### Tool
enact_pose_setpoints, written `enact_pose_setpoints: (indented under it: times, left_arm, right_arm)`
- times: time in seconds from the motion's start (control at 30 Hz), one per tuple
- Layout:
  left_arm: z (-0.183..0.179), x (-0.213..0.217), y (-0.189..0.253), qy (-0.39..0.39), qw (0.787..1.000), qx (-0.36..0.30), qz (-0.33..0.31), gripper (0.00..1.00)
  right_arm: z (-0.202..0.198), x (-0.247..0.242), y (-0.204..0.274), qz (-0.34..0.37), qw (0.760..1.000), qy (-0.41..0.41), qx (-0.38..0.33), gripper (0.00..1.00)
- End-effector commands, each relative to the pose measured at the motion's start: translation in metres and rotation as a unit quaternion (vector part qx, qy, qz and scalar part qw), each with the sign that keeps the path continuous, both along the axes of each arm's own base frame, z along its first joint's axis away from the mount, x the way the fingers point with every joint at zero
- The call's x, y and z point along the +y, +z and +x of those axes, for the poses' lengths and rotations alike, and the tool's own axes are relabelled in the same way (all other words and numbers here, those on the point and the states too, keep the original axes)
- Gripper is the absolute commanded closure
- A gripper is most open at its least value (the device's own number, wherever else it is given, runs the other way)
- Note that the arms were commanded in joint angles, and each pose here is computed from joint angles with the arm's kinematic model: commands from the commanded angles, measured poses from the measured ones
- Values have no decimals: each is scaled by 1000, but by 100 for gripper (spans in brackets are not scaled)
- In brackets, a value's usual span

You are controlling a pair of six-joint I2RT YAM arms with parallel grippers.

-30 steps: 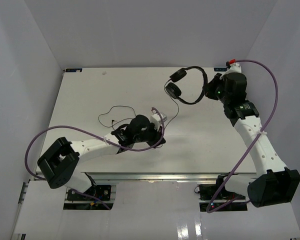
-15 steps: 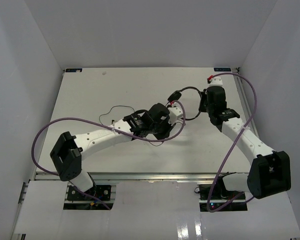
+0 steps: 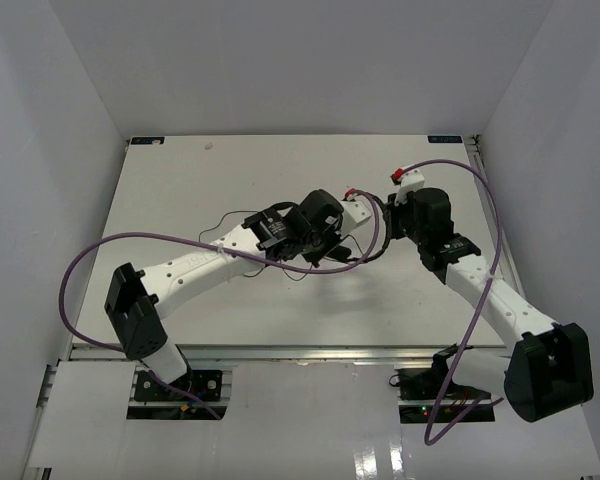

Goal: Wrap the headphones

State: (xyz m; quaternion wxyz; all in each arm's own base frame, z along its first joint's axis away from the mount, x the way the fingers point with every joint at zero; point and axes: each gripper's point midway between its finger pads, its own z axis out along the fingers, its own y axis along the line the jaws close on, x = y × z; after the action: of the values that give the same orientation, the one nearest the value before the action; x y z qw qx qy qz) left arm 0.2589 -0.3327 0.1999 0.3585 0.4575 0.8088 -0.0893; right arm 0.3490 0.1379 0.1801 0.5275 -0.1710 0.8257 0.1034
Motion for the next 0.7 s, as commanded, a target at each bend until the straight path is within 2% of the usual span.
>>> enact_pose_setpoints:
  times: [0.0, 0.13, 0.4, 0.67]
  left_arm:
    - [25, 15, 30, 21, 999, -49, 4, 100]
    - [33, 23, 37, 29, 998, -64, -3, 100]
    - [37, 53, 55, 38, 995, -77, -57, 100]
    - [24, 52, 85, 4, 990, -89, -110, 100]
  right_arm:
    - [-22, 36, 35, 17, 987, 143, -67, 92]
    - [-38, 46, 43, 26, 978, 192, -74, 92]
    - [-53, 62, 47, 50, 965, 252, -52, 92]
    - [-50, 60, 46, 45, 967, 246, -44, 92]
